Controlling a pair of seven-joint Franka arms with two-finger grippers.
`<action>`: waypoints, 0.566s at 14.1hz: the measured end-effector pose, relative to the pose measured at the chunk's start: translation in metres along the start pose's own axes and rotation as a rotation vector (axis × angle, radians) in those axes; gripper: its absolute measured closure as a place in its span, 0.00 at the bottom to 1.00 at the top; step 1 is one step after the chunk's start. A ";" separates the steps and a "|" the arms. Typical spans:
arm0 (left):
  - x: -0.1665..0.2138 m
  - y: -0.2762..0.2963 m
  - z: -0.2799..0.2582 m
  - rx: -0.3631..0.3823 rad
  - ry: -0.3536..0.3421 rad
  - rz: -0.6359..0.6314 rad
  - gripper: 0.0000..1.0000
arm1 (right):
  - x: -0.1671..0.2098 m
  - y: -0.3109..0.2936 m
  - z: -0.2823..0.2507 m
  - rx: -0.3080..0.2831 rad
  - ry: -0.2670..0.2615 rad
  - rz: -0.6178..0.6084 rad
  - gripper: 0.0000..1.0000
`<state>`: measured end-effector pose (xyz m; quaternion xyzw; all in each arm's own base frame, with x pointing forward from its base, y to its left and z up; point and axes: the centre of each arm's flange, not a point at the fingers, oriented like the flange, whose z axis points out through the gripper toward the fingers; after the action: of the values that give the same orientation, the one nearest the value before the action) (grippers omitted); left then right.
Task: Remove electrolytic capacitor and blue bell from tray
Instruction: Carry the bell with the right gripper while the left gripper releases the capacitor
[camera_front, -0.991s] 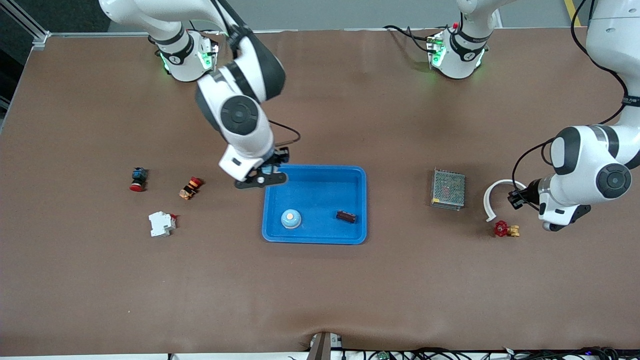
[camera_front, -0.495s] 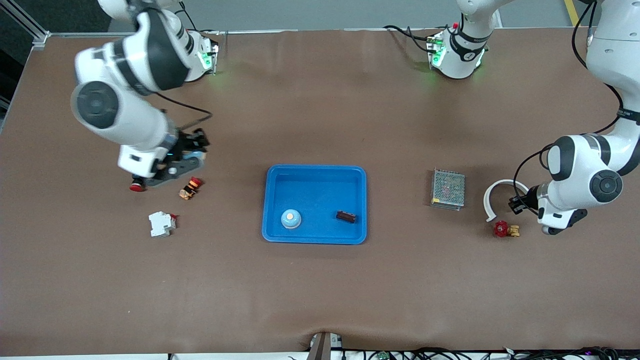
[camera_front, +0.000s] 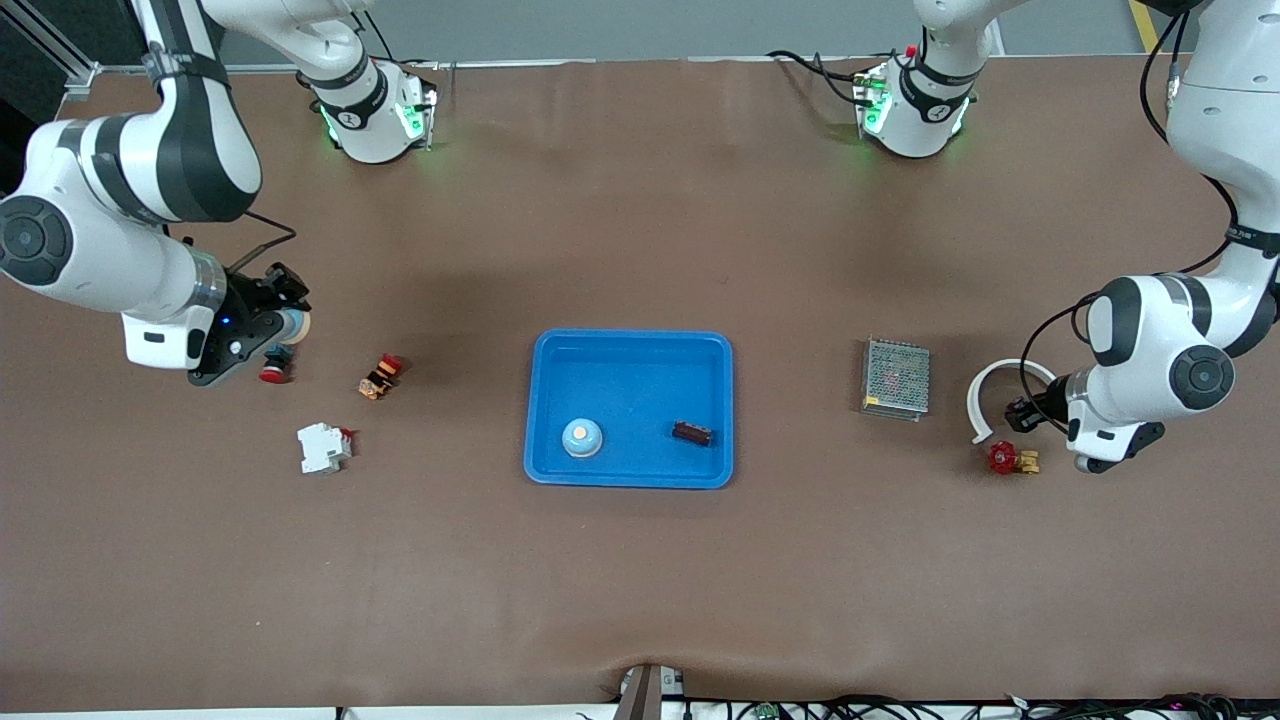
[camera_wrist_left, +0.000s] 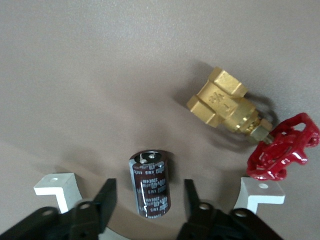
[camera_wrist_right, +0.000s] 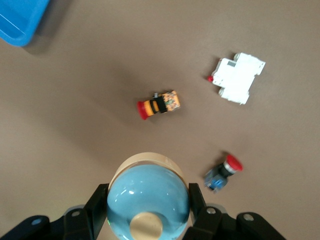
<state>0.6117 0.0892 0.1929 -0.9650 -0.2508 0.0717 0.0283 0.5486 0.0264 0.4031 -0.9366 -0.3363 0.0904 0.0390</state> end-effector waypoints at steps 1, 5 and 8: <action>0.001 0.001 -0.002 -0.002 0.004 0.000 0.22 | -0.006 0.008 0.015 -0.007 0.013 -0.021 0.31; 0.008 0.020 -0.036 -0.020 0.035 0.018 0.00 | -0.029 0.020 0.075 -0.038 0.047 -0.077 0.31; -0.002 0.054 -0.087 -0.023 0.038 0.020 0.00 | -0.036 0.015 0.100 -0.053 0.054 -0.099 0.31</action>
<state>0.6492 0.0396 0.2742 -0.9689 -0.2412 0.0508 0.0215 0.5113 -0.0065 0.3082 -0.9216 -0.3834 0.0539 0.0278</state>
